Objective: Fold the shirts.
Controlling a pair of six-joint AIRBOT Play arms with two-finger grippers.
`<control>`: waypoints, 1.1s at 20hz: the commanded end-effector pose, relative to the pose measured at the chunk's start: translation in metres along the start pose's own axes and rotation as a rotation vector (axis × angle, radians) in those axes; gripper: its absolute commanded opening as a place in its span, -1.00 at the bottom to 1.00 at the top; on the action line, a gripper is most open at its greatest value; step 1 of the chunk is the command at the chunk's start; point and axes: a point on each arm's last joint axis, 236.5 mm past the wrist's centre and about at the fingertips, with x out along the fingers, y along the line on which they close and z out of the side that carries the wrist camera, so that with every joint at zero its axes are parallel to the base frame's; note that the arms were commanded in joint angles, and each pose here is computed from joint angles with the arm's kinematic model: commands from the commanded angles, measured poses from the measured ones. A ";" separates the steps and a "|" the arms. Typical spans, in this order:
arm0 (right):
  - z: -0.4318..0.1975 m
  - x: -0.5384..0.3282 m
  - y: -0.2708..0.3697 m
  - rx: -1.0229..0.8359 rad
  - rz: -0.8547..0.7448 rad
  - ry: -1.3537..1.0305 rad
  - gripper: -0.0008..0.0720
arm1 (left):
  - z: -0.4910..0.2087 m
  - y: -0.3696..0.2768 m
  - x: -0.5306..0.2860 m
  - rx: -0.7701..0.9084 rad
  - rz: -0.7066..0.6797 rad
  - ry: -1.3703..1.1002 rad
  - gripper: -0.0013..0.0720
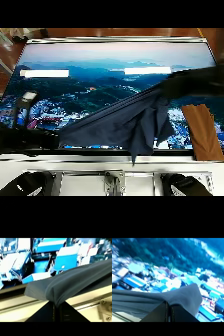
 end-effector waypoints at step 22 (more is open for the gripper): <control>-0.068 0.187 -0.167 0.082 -0.192 0.471 0.58 | 0.007 0.159 0.088 -0.234 0.193 0.278 0.88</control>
